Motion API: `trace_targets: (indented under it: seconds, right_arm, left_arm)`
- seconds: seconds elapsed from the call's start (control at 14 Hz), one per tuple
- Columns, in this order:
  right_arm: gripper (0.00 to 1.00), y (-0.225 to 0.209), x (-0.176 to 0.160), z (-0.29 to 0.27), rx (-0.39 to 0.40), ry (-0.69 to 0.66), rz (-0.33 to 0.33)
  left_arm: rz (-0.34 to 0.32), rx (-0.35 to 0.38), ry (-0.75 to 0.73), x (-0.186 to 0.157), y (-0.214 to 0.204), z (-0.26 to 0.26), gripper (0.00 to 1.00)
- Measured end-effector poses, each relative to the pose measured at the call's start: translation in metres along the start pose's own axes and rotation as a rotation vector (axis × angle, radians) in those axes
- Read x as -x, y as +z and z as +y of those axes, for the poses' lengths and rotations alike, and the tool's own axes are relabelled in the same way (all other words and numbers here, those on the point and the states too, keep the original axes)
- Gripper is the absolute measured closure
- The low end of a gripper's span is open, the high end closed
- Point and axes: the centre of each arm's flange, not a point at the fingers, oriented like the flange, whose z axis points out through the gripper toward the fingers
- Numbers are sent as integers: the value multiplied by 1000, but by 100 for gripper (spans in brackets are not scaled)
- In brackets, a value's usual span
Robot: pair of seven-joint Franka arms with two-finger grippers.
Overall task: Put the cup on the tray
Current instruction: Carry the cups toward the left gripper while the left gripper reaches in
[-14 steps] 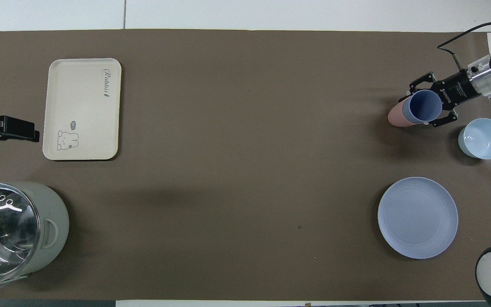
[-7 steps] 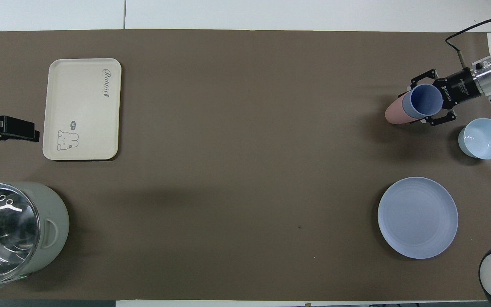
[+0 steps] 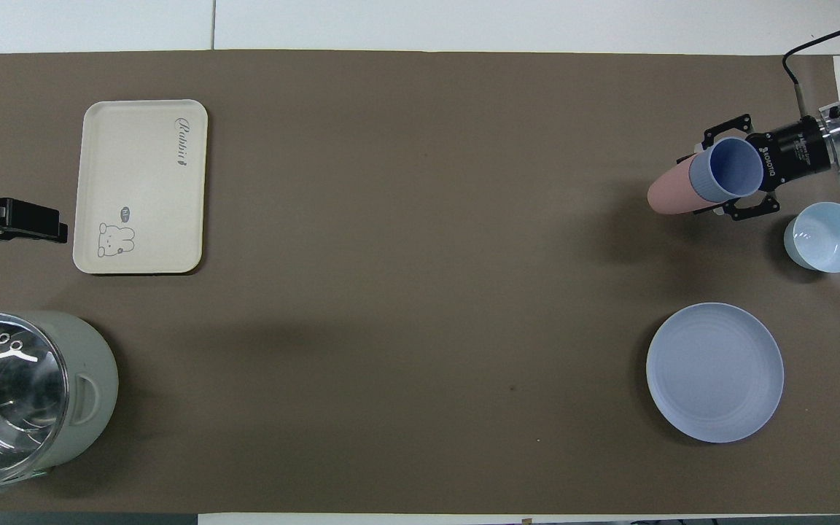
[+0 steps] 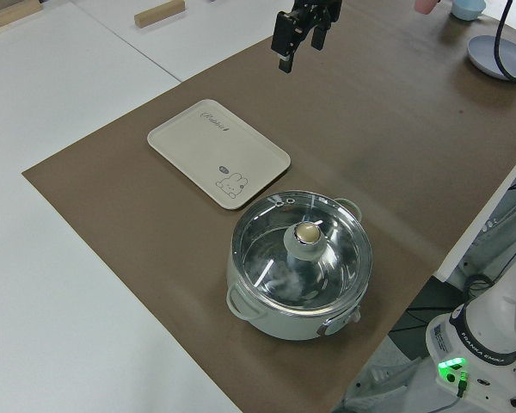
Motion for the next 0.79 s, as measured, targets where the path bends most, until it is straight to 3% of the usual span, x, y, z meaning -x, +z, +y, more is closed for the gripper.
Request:
trace_targets:
  seconds: [0.21, 0.57, 0.79]
  right_arm:
    - [22, 47, 38, -13, -8, 53, -66]
    - [22, 146, 160, -80, -74, 163, 18]
    - [22, 202, 208, -96, -118, 213, 30]
  left_arm:
    - [0, 0, 0, 0, 0, 0, 0]
    - [-13, 4, -6, 2, 1, 5, 0]
    - [24, 15, -125, 2, -2, 68, 0]
